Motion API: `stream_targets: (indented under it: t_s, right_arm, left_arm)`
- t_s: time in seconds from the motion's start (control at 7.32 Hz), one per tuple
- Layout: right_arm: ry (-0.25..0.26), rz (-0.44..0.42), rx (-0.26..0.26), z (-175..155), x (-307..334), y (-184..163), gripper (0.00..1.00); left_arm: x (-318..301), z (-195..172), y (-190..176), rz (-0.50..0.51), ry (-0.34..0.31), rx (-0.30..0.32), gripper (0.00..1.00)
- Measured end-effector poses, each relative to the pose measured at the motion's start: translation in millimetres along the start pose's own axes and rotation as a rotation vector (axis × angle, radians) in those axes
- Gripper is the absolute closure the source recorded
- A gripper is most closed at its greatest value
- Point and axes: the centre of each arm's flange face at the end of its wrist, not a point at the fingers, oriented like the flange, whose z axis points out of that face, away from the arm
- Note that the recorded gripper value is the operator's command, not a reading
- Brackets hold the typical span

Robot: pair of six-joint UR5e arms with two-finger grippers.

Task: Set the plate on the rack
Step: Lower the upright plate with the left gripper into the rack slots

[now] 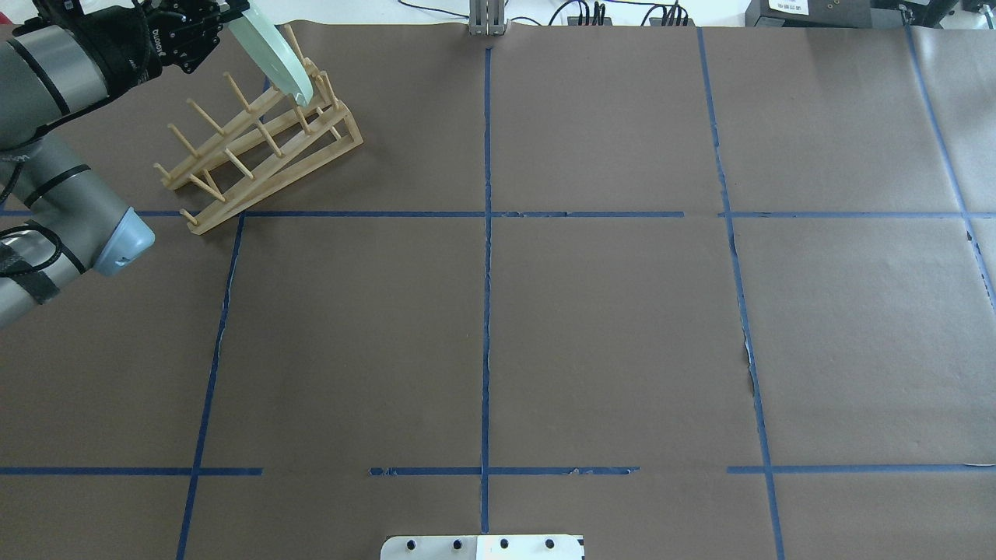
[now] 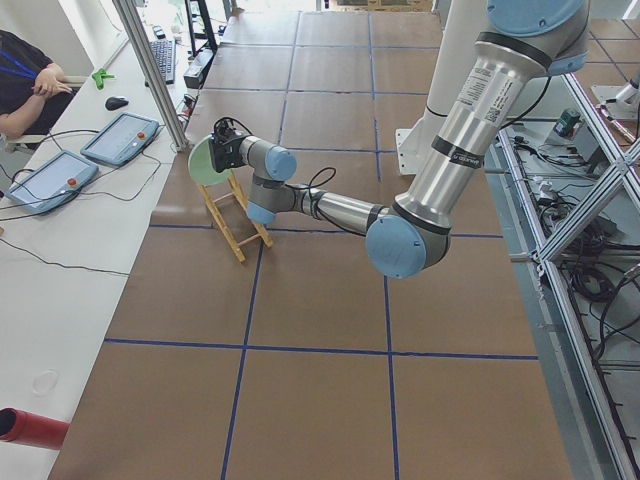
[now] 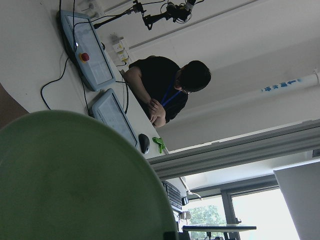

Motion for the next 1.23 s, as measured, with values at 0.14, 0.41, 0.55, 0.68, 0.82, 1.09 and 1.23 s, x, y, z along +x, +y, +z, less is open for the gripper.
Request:
stream_targets:
  t_s: [0.14, 0.41, 0.55, 0.68, 0.82, 1.09, 1.23]
  right_arm:
    - [0.000, 0.000, 0.000, 0.0, 0.0, 0.0, 0.00]
    - [0.000, 0.000, 0.000, 0.0, 0.0, 0.0, 0.00]
    - [0.000, 0.000, 0.000, -0.2, -0.2, 0.0, 0.00]
    - [0.000, 0.000, 0.000, -0.3, -0.3, -0.1, 0.00]
    - [0.000, -0.001, 0.000, -0.2, -0.2, 0.0, 0.00]
    - [0.000, -0.001, 0.000, 0.0, 0.0, 0.0, 0.00]
    - [0.000, -0.001, 0.000, 0.0, 0.0, 0.0, 0.00]
  left_arm:
    - [5.3, -1.0, 1.5, 0.000, 0.013, -0.004, 1.00]
    - [13.6, -2.3, 4.1, 0.001, 0.030, -0.010, 1.00]
    - [13.0, -2.4, 4.0, 0.002, 0.028, -0.009, 1.00]
    - [10.5, -1.9, 3.8, 0.002, 0.022, -0.008, 1.00]
    - [6.6, -0.9, 2.8, 0.002, 0.013, -0.005, 1.00]
    - [-0.8, 4.5, -0.1, 0.001, -0.004, 0.001, 1.00]
    - [-1.6, 7.6, -0.7, 0.000, -0.007, 0.003, 1.00]
